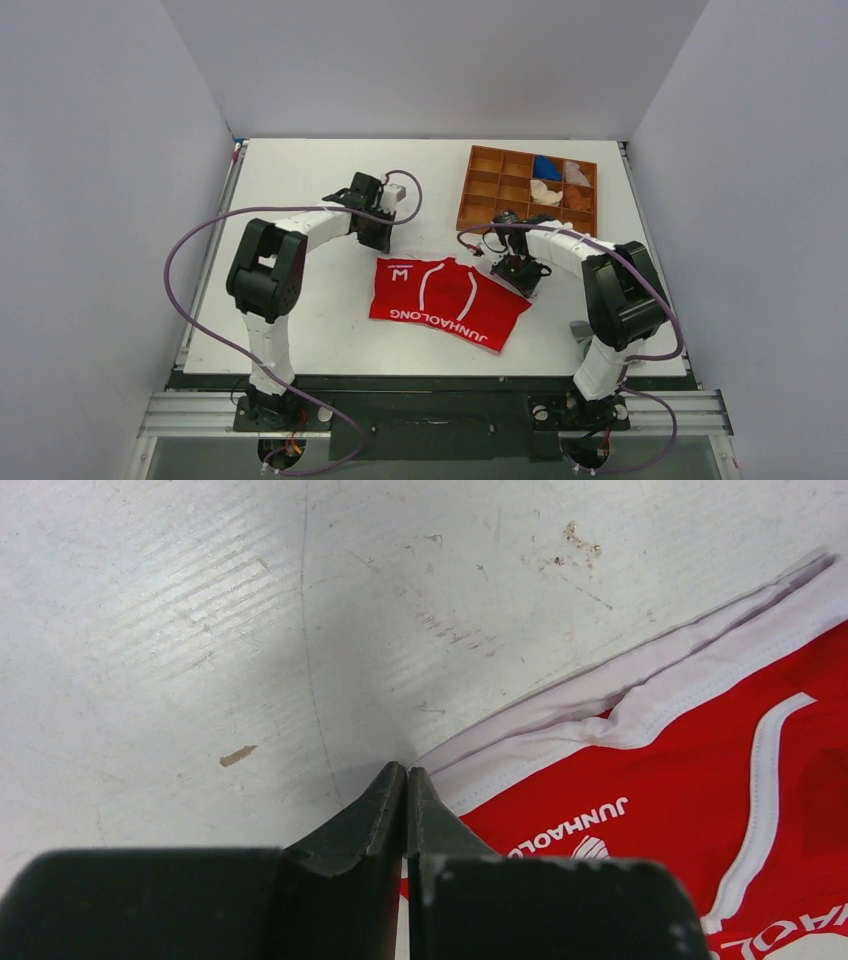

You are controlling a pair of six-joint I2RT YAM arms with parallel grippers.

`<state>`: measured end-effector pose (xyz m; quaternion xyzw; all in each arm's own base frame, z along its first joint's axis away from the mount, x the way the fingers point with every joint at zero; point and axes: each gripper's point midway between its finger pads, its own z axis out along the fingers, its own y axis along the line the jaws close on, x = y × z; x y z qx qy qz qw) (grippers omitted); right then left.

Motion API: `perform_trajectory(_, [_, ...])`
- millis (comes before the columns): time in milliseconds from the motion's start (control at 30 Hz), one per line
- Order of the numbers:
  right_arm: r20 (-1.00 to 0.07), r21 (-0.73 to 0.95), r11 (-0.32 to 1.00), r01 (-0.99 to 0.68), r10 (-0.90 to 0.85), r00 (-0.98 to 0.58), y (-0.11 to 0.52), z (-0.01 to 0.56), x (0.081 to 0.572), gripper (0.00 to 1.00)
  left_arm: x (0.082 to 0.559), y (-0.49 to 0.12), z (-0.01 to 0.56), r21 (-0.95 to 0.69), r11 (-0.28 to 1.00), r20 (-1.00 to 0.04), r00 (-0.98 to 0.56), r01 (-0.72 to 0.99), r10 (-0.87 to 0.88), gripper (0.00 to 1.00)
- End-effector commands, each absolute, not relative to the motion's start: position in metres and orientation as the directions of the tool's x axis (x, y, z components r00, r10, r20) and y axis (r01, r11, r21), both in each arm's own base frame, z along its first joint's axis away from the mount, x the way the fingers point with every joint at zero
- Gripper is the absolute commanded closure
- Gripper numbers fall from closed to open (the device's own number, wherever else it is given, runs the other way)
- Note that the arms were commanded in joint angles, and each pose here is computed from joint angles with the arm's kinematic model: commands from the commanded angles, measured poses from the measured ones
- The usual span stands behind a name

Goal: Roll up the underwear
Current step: Flatten out the underwear at the center of the board.

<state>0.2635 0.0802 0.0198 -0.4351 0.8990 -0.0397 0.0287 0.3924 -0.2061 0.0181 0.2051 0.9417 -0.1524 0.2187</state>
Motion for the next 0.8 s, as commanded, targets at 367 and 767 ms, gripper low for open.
perform_trajectory(367, [-0.165, -0.102, 0.679, -0.727, -0.733, -0.66, 0.084, 0.049, 0.295, 0.7, 0.379, -0.188, 0.044, -0.207, 0.868, -0.547, -0.789, 0.45, 0.279, 0.36])
perform_trajectory(767, [-0.471, 0.164, 0.586, -0.793, -0.66, -0.585, 0.168, 0.109, 0.305, 0.62, 0.348, -0.191, 0.107, -0.108, 0.717, -0.723, -0.55, 0.688, 0.418, 0.03])
